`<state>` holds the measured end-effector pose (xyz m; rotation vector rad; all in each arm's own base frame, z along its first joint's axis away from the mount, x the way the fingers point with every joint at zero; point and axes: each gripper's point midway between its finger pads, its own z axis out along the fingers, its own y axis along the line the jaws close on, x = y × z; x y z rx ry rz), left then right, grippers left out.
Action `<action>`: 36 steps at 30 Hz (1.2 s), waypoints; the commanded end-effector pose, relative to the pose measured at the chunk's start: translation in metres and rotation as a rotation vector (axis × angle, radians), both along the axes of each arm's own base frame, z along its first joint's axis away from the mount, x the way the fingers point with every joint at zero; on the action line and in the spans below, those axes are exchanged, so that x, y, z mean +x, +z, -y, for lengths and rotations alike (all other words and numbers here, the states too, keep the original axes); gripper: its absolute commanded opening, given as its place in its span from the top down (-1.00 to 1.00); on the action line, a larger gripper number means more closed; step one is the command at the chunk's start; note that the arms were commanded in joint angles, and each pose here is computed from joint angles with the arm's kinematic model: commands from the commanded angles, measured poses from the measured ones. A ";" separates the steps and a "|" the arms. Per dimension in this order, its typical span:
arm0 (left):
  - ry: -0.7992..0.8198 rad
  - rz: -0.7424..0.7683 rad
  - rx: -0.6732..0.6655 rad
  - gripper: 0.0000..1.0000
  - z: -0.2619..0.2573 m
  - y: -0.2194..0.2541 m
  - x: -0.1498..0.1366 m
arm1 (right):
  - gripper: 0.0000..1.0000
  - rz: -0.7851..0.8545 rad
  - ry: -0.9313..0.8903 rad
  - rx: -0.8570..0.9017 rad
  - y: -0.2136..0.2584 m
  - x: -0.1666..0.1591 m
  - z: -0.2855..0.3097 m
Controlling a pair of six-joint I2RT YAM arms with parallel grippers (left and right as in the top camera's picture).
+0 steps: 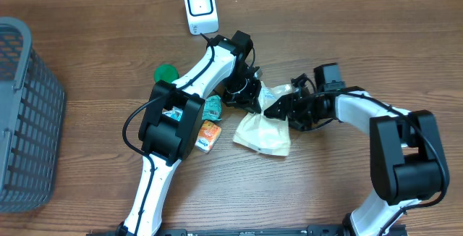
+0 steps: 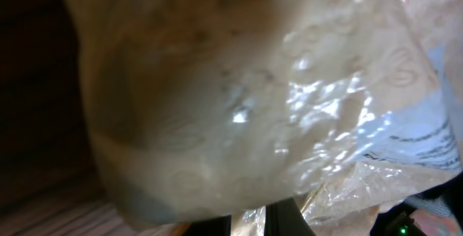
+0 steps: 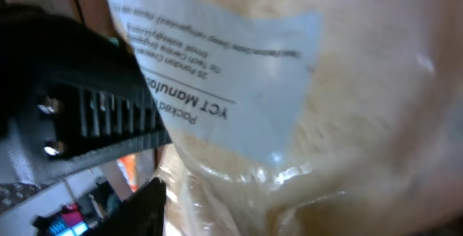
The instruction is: Scan the item barcode
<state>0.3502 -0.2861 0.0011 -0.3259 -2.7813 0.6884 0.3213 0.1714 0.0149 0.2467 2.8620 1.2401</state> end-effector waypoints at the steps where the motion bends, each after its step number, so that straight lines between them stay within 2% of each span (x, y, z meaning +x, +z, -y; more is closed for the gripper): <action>1: 0.001 -0.021 0.041 0.91 -0.009 -0.013 -0.005 | 0.38 -0.048 -0.059 -0.005 -0.003 0.001 0.002; 7: 0.002 -0.022 0.041 0.91 -0.010 -0.013 -0.005 | 0.92 -0.040 -0.085 0.007 -0.001 0.008 0.010; 9: 0.003 -0.019 0.039 0.87 -0.010 -0.013 -0.004 | 0.92 -0.036 -0.089 0.027 0.003 0.010 0.011; 10: 0.005 -0.018 0.037 0.72 -0.010 -0.012 -0.003 | 0.92 -0.033 -0.092 0.038 0.006 0.012 0.011; 12: -0.004 0.000 0.025 0.11 -0.011 -0.005 0.003 | 0.92 -0.011 -0.089 0.048 0.018 0.016 0.011; 14: -0.013 0.017 0.017 -0.16 -0.015 0.007 0.012 | 0.92 0.032 -0.069 0.035 0.032 0.018 0.012; 17: -0.012 0.053 0.000 -0.49 -0.022 0.032 0.028 | 0.92 0.070 -0.084 -0.065 0.051 0.020 0.025; 20: 0.016 0.097 0.008 -0.63 -0.033 0.053 0.047 | 0.92 0.126 -0.106 -0.212 0.077 0.020 0.045; 24: 0.050 0.146 0.001 -0.97 -0.046 0.069 0.066 | 0.92 0.180 -0.141 -0.425 0.108 0.013 0.072; 29: 0.069 0.159 0.022 -0.99 -0.059 0.064 0.074 | 0.92 0.160 -0.205 -0.936 0.128 -0.010 0.121; 31: 0.069 0.166 0.042 -0.99 -0.062 0.062 0.075 | 0.92 0.154 -0.218 -1.082 0.133 -0.020 0.129; 36: 0.066 0.178 0.054 -0.99 -0.063 0.060 0.077 | 0.92 0.103 -0.161 -1.217 0.119 -0.036 0.118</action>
